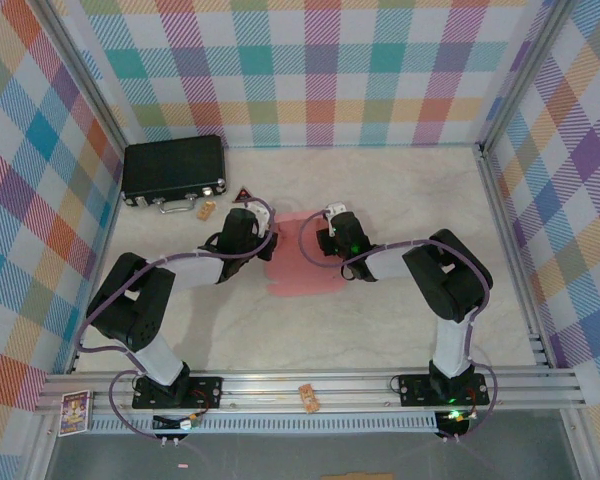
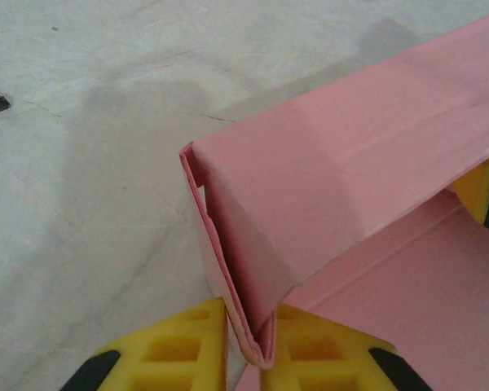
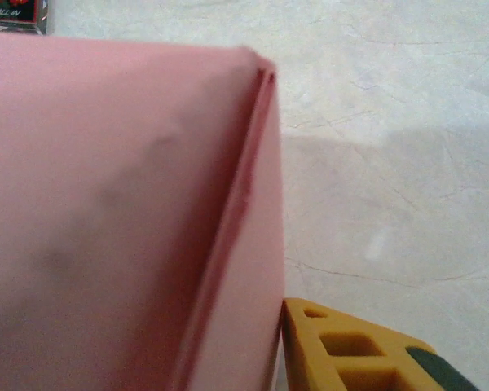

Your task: Fold the paper box

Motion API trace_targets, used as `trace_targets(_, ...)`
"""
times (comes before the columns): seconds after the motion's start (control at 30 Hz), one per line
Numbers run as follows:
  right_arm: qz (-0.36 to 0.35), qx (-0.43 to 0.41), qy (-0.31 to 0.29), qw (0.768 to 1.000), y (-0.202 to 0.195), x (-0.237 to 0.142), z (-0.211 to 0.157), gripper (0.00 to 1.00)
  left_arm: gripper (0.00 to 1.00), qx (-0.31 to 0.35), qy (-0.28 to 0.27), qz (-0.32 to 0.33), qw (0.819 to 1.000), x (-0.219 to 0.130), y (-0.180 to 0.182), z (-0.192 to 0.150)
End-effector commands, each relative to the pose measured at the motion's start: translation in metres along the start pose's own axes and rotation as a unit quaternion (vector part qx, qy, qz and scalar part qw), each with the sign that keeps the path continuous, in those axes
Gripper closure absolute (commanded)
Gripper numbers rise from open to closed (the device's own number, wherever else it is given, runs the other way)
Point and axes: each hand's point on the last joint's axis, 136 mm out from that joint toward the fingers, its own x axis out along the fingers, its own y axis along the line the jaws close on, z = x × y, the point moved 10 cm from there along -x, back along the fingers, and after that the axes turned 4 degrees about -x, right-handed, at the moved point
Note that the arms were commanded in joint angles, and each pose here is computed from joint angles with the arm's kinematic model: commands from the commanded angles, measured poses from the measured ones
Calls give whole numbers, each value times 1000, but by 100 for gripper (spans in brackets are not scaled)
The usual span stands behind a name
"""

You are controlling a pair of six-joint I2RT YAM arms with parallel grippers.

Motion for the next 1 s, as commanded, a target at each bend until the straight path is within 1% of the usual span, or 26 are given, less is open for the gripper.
trace_targets(0.0,-6,16,-10,1000,3,3,2,72,81,-10,25,-14,1000,2,-4,-16)
trace_targets(0.23,-9,30,-1,1000,4,4,1,73,74,-24,16,-11,1000,8,-1,-23)
trace_targets(0.43,-9,33,0,999,4,4,-1,73,76,-35,7,-10,999,15,-1,-25)
trace_targets(0.6,-4,26,1,1000,6,4,-2,73,75,-48,-24,-6,999,23,1,-22)
trace_targets(0.77,2,20,7,1000,7,5,-1,73,75,-50,-47,-19,997,31,0,-18)
trace_targets(0.97,2,16,17,1000,7,5,-2,73,74,-48,-81,-18,995,28,0,-14)
